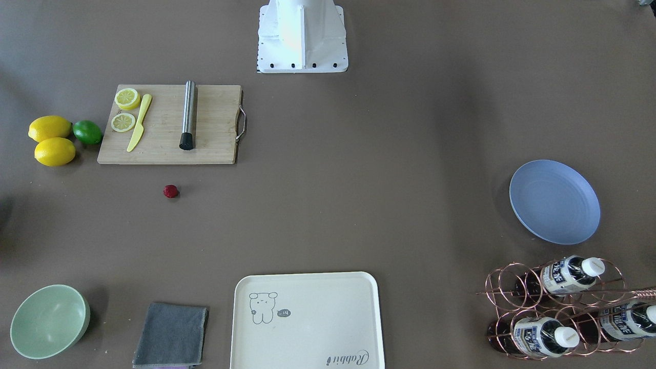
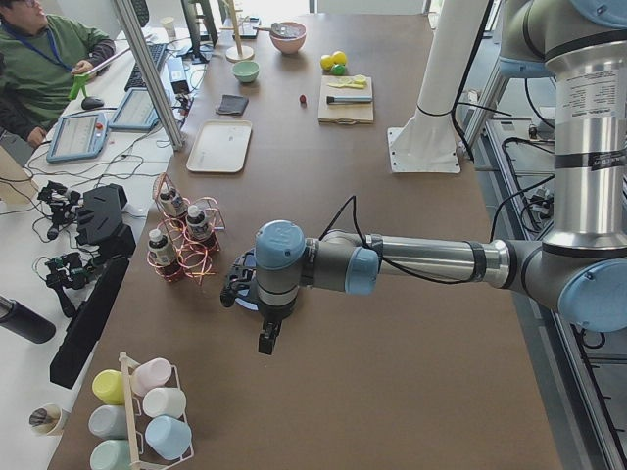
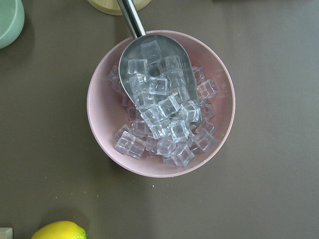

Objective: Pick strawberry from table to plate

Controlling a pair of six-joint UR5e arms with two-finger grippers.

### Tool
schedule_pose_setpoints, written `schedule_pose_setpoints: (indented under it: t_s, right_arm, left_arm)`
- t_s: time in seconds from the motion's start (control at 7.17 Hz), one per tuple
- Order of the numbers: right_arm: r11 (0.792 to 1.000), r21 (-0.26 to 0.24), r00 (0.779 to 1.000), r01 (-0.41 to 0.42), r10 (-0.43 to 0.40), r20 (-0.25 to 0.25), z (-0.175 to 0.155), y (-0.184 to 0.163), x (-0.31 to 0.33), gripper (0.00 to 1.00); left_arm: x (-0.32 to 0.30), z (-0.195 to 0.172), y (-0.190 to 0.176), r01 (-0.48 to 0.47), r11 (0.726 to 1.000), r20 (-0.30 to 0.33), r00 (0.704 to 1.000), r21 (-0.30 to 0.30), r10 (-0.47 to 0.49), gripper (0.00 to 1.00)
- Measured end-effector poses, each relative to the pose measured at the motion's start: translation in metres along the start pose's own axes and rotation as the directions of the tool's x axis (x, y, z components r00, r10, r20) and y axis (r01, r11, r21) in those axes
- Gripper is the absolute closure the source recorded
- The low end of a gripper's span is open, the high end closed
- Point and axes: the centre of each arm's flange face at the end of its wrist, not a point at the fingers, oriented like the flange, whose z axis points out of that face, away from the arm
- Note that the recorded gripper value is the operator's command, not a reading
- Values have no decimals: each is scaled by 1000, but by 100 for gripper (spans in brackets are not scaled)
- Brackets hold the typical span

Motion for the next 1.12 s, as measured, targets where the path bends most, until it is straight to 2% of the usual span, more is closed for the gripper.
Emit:
schedule_pose_setpoints:
  t_s: [1.12]
  right_arm:
    - [1000, -13, 1000, -13, 13, -1, 4, 7, 4, 0]
  left_arm:
    - [0, -1, 0, 2, 1000, 0, 1000, 1, -2, 2]
